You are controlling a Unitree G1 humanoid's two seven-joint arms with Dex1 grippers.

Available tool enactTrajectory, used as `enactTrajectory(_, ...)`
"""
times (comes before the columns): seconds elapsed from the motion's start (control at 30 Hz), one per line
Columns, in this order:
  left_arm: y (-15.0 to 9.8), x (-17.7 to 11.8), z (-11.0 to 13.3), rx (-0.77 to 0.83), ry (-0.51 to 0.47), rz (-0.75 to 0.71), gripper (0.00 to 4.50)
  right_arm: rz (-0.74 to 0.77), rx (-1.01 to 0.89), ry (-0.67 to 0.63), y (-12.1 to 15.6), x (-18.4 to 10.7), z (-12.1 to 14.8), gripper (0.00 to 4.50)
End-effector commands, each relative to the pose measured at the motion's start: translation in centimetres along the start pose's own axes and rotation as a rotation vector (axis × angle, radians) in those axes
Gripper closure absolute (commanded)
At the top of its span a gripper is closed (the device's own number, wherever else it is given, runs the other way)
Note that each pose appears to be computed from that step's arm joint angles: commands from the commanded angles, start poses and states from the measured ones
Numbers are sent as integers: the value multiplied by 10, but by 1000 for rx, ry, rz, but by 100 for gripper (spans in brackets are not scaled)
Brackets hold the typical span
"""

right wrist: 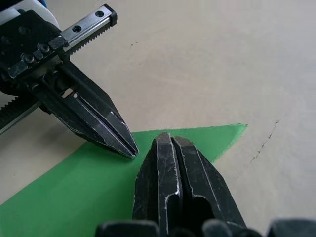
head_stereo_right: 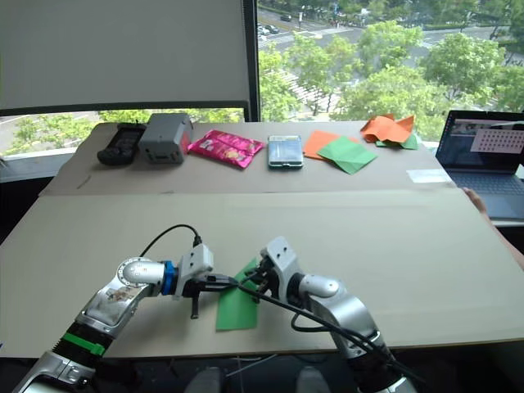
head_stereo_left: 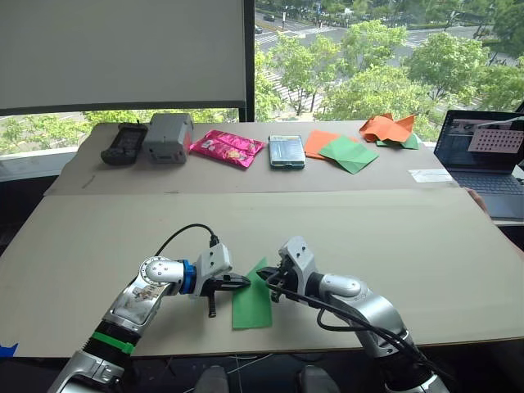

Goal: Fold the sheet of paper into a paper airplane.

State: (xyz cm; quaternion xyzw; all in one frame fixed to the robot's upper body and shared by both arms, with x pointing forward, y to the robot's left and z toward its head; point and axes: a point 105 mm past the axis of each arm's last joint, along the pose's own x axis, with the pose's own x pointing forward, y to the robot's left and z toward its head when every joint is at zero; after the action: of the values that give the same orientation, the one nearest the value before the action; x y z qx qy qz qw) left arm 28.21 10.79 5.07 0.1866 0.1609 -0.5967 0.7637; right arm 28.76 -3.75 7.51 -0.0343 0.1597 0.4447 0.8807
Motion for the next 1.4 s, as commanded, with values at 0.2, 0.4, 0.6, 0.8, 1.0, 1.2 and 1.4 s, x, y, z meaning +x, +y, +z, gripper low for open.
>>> enactTrajectory(0.2, -8, 6, -25, -43, 92, -9, 447, -43, -72, -7, -26, 13, 5, 450)
enactTrajectory(0.4, -7, 4, -26, -47, 95, 10, 447, -33, -65, 41, -29, 15, -10, 450)
enactTrajectory(0.6, -8, 4, -27, -47, 104, 15, 447, 2, -90, 56, -18, 17, -16, 450)
enactTrajectory(0.8, -8, 4, -28, -45, 112, 13, 447, 24, -121, 83, -11, 16, -21, 450)
enactTrajectory(1.0, -9, 4, -31, -36, 132, 3, 447, 49, -101, 115, -3, 12, -31, 450)
enactTrajectory(1.2, -9, 4, -32, -34, 140, 1, 447, 54, -112, 116, 0, 12, -32, 450)
enactTrajectory(1.4, -10, 4, -34, -35, 147, -1, 447, 88, -117, 118, 8, 8, -31, 450)
